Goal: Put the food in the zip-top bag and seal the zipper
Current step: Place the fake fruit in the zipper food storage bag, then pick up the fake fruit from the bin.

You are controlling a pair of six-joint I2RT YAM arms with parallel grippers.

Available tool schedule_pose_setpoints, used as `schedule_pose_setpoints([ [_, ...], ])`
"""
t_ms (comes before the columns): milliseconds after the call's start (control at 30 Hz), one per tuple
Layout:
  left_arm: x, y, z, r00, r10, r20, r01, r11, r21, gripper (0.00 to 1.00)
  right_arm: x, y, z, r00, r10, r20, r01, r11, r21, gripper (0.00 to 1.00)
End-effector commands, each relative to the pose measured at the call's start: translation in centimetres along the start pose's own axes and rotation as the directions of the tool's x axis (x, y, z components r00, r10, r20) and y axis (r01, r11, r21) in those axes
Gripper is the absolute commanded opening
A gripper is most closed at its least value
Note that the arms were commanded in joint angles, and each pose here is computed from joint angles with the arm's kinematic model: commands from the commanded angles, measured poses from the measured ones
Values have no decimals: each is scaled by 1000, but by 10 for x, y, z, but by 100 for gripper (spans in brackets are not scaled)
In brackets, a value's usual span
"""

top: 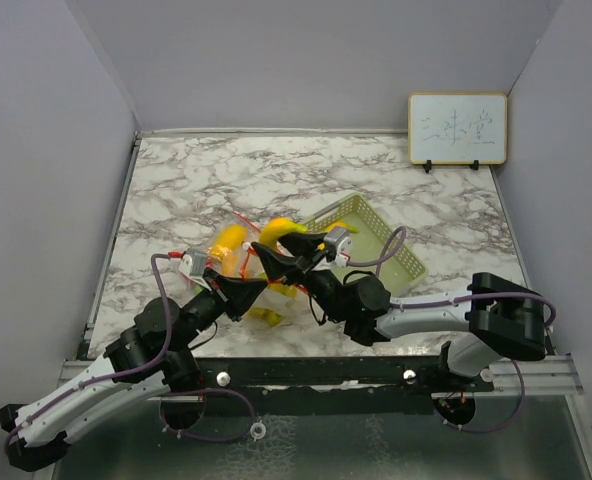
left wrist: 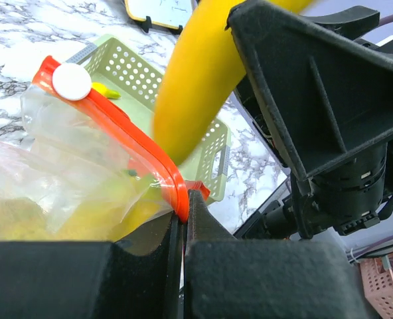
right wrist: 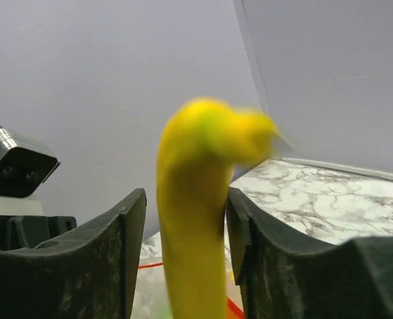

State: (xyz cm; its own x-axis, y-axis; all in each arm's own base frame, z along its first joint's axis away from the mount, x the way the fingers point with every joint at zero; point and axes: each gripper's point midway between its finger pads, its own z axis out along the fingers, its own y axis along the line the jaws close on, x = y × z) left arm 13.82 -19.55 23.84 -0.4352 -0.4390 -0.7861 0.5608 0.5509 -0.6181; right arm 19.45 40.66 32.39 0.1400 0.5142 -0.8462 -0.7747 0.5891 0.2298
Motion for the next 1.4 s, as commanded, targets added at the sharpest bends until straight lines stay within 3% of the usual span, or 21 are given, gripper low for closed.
schedule_pose_setpoints([
  [0, -24, -7, -5, 997, 5, 76, -6, 1000, 10, 0, 21, 6, -6, 995, -9, -103, 6, 1000, -30, 52],
  [233, -25, -10, -6, 998, 12, 67, -13, 1000, 16, 0, 27, 11, -1, 995, -3, -97, -1, 999, -40, 47],
  [367, -26, -10, -8, 997, 10, 72, -11, 1000, 14, 0, 26, 16, 1, 995, -6, -95, 0, 998, -62, 29],
  [433, -28, -9, -9, 997, 9, 77, -10, 1000, 14, 0, 23, 13, 1, 995, -20, -102, 15, 999, -47, 26],
  [500, -28, -10, -10, 997, 10, 79, -12, 1000, 15, 0, 17, -4, 0, 992, -41, -118, 46, 998, 38, 28],
  [600, -29, -10, -11, 997, 12, 75, -13, 1000, 14, 0, 4, -49, -5, 981, -81, -178, 127, 956, 265, 45],
  [700, -32, -12, -13, 997, 14, 78, -15, 1000, 19, 0, 5, -91, -16, 944, -80, -320, 214, 886, 411, 57],
  [767, -34, -13, -13, 997, 18, 81, -20, 1000, 20, 0, 21, -120, -39, 895, -21, -446, 254, 845, 470, 59],
  [900, -39, -18, -15, 996, 22, 88, -26, 999, 35, 0, 35, -171, -83, 833, 149, -533, 256, 750, 610, 58],
  [1067, -37, -21, -14, 996, 34, 86, -38, 998, 53, 0, 57, -219, -121, 737, 234, -634, 361, 656, 663, 61],
  [1233, -29, -19, -12, 997, 17, 82, -23, 997, 72, 0, 94, -261, -125, 634, 360, -685, 352, 654, 669, 62],
  [1367, -29, -20, -13, 996, 15, 84, -21, 997, 79, 0, 114, -279, -111, 612, 348, -710, 373, 664, 648, 61],
])
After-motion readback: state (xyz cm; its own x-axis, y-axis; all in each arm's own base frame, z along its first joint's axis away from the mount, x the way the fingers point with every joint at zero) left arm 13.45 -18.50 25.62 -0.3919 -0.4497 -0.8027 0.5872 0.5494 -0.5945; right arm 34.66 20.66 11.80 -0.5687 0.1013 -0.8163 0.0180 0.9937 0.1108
